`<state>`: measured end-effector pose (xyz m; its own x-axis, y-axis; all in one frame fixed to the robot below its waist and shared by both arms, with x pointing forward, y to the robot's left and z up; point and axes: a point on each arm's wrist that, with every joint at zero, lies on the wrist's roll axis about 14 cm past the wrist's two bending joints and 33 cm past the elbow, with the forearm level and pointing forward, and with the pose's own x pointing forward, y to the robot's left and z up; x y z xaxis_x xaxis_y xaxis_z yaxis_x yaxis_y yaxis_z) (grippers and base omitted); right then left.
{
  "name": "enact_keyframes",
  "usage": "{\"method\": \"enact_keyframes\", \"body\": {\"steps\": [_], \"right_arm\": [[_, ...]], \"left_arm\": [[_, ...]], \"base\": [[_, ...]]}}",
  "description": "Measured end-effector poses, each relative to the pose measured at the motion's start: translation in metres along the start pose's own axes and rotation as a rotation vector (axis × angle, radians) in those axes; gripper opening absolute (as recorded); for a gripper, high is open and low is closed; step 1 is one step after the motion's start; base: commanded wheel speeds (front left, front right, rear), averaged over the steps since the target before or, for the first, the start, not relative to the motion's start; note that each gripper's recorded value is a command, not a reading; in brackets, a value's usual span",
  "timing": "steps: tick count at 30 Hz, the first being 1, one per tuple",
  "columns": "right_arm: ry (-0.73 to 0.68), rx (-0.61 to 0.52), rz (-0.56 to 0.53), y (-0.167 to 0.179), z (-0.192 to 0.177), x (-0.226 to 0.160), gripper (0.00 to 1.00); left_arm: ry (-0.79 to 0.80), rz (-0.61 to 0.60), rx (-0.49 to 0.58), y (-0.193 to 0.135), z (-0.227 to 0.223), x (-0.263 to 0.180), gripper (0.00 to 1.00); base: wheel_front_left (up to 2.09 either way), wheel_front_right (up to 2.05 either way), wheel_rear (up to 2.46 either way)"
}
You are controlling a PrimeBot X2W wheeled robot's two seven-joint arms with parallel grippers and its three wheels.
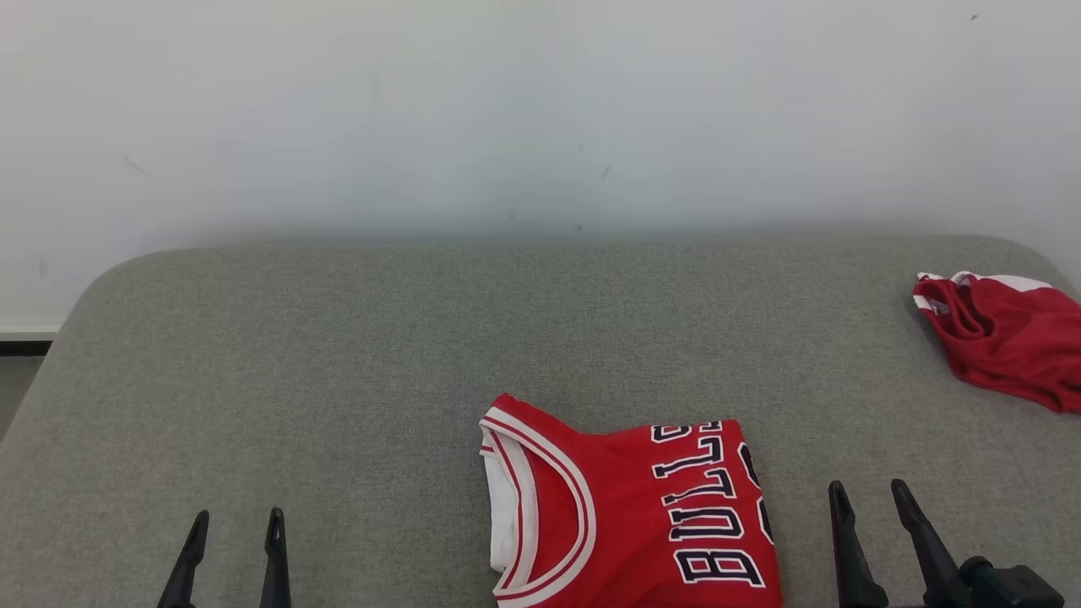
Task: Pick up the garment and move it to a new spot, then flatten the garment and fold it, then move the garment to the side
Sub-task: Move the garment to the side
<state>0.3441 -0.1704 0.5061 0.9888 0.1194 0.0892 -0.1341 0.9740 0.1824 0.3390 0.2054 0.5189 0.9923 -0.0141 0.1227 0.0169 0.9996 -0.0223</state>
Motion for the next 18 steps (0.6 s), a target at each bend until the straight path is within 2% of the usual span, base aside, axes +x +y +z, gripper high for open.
{"method": "enact_keyframes", "body": {"steps": [18], "right_arm": [[0.017,-0.002,0.006,0.0014,-0.0052,0.0002,1.00]], "left_arm": [[0.009,0.001,0.009,0.0004,-0.0026,-0.0019,1.00]], "base": [[0.00,0.00,0.00]]}}
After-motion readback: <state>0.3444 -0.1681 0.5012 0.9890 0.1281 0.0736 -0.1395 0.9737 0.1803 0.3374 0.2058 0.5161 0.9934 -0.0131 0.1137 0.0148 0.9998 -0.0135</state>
